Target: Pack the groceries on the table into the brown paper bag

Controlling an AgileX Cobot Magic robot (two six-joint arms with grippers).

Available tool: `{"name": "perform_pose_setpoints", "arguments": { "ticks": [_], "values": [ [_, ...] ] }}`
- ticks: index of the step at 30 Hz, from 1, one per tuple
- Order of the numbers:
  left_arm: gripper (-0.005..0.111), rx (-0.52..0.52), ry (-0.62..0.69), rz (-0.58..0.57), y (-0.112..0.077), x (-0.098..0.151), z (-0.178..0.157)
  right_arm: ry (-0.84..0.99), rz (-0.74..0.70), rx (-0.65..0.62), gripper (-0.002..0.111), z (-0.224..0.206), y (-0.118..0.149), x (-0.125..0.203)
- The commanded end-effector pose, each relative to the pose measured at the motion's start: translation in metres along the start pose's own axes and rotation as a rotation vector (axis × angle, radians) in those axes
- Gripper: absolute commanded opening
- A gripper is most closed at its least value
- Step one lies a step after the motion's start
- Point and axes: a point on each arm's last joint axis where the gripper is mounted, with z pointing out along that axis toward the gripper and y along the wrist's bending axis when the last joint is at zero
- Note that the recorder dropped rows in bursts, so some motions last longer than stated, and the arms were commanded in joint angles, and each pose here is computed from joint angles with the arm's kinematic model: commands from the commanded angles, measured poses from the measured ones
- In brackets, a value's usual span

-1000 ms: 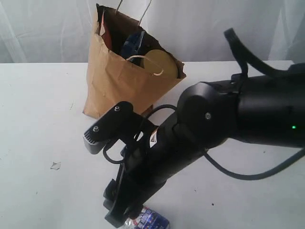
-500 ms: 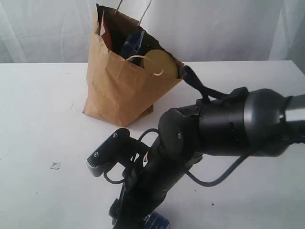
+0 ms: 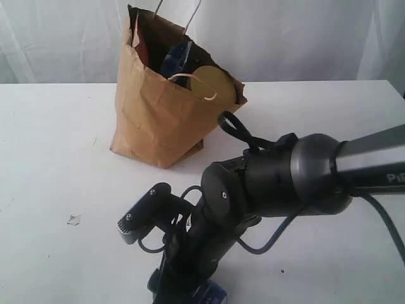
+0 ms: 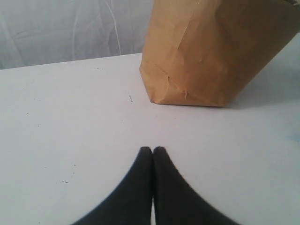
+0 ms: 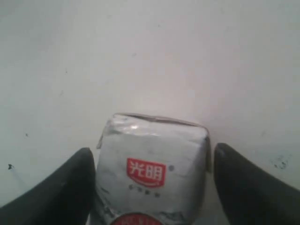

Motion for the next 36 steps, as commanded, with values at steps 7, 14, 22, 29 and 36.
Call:
{"name": "perform_pose_setpoints", "arguments": {
  "ticks": [7, 14, 22, 29, 36],
  "values": [
    [0.0, 0.006, -0.025, -0.068, 0.0, -0.001, 0.0, 0.011, -0.005, -0.025, 0.031, -0.013, 0.005, -0.001],
    [0.0, 0.009, -0.03, -0.089, -0.001, -0.002, 0.0, -0.222, -0.082, -0.028, 0.031, -0.113, 0.019, -0.044],
    [0.0, 0.008, -0.032, -0.086, 0.0, -0.002, 0.0, -1.277, 0.042, 0.401, 0.031, -0.237, -0.001, -0.103],
    [0.0, -0.01, -0.044, -0.068, 0.001, -0.003, 0.0, -1.737, 0.193, 0.597, 0.031, -0.233, -0.025, -0.115],
    [0.0, -0.028, -0.063, -0.073, 0.003, -0.005, 0.0, -1.722, 0.291, 0.639, 0.031, -0.182, -0.056, -0.135]
  ]
}}
